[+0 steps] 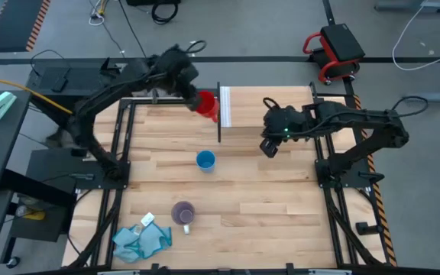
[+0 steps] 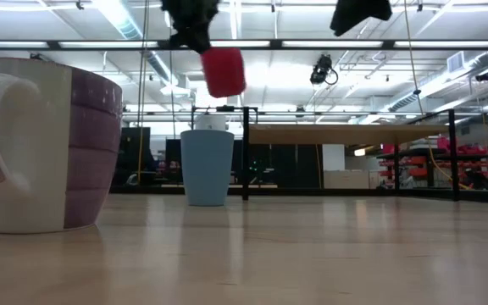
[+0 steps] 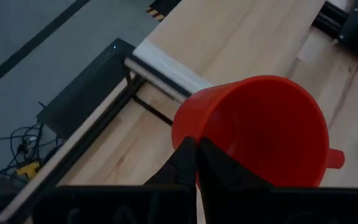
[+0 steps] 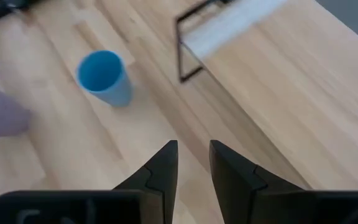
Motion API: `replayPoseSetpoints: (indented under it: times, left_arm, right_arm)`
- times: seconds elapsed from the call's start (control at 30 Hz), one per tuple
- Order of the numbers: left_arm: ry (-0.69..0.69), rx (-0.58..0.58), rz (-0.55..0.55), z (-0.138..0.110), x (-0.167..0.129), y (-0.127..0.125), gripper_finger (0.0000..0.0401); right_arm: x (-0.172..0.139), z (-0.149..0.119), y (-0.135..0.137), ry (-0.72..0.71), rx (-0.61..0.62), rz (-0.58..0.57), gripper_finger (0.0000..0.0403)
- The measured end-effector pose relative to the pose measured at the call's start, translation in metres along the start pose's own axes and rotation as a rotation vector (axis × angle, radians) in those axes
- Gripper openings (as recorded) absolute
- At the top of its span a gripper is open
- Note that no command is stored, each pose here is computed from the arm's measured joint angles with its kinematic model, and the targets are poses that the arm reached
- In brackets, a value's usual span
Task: Stack small to large cups/mugs on shelf
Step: Put the red mug on the shelf
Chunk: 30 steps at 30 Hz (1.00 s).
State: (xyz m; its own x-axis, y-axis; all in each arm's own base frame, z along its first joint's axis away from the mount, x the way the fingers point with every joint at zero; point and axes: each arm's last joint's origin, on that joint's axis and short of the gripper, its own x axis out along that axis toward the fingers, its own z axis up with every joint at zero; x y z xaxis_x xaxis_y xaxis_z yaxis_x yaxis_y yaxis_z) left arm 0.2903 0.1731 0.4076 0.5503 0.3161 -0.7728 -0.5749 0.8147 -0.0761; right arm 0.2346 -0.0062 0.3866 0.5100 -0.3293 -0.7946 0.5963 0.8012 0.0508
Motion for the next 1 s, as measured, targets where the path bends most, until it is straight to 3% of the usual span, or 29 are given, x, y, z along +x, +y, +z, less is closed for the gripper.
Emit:
replayPoseSetpoints:
  times: [0.33,0.6,1.0]
  left_arm:
    - [-0.012,0.110,-0.058,0.050,0.040,-0.012,0.0007]
    - [0.017,0.154,-0.100,0.052,0.074,-0.013,0.0007]
    - [0.006,0.156,-0.101,0.054,0.077,-0.014,0.0007]
  right_arm:
    - [-0.001,-0.005,-0.011,0.051,-0.038,-0.076,0.0100]
    - [0.004,-0.005,-0.039,0.035,-0.022,-0.122,0.0091]
    - [0.046,0.007,-0.084,-0.159,0.108,0.055,0.0069]
